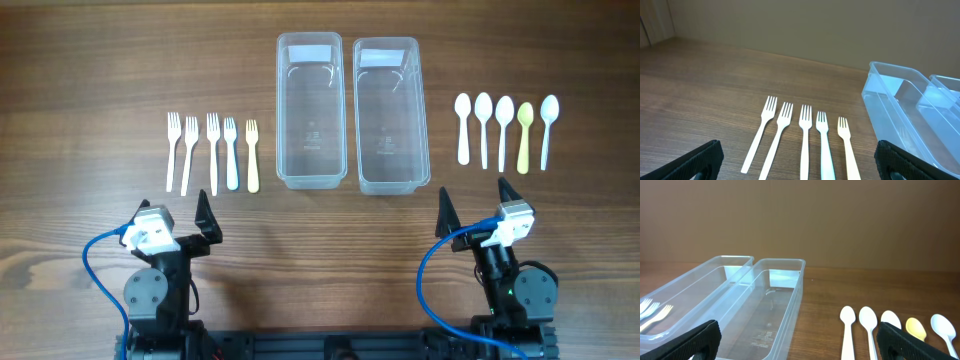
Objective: Pack container
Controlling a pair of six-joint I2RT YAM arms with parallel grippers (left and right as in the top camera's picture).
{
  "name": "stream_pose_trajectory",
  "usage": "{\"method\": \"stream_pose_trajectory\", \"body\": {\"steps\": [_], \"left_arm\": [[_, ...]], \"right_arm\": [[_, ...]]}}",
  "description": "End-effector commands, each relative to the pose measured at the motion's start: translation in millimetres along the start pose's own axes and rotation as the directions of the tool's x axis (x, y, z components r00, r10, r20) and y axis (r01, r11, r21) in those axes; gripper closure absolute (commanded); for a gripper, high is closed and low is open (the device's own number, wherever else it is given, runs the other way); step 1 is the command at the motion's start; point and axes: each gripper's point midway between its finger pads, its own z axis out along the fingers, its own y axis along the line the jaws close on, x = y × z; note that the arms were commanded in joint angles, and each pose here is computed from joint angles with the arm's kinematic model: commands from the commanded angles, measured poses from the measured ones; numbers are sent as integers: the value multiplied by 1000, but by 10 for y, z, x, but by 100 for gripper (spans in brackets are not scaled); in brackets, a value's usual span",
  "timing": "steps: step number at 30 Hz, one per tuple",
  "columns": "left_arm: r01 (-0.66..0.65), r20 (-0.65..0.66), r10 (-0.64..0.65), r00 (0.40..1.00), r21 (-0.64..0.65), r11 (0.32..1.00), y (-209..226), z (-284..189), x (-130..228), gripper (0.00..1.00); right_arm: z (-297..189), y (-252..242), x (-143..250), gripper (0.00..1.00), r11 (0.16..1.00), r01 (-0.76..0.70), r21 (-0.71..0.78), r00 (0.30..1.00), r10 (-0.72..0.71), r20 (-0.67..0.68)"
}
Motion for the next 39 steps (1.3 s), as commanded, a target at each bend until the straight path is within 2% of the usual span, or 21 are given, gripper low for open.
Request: {"method": "stream_pose_trajectory", "body": {"steps": [1,6,11,14,18,21,26,30,34,39], "left_arm": [[-26,0,26,1000,-5,1000,18,8,29,0],[-26,0,26,1000,-5,1000,18,8,29,0],[-26,0,26,1000,-5,1000,18,8,29,0],[-26,0,26,1000,-5,1000,18,8,29,0],[-26,0,26,1000,-5,1000,18,8,29,0],[-26,0,26,1000,-5,1000,18,8,29,0],[-26,0,26,1000,-5,1000,18,8,29,0],[-26,0,26,1000,-5,1000,18,8,29,0],[-26,0,26,1000,-5,1000,18,8,29,0],[-26,0,26,1000,-5,1000,18,8,29,0]], "right_arm": [[-5,23,-23,0,1000,9,-11,1000,-9,13],[-5,37,-26,0,1000,-5,-19,1000,5,13],[-13,12,-136,0,991,-134,-5,991,135,27],[-12,-122,-283,0,987,-144,73,989,142,44],[32,-297,-609,0,983,-29,180,999,22,44],[181,-414,-812,0,968,76,239,997,-70,-31],[726,-525,-988,0,961,135,242,971,-79,-227],[1152,-577,-894,0,966,150,212,904,-47,-425],[1442,-626,-643,0,970,164,182,782,-15,-623],[1584,-650,-270,0,975,165,150,639,10,-769]]}}
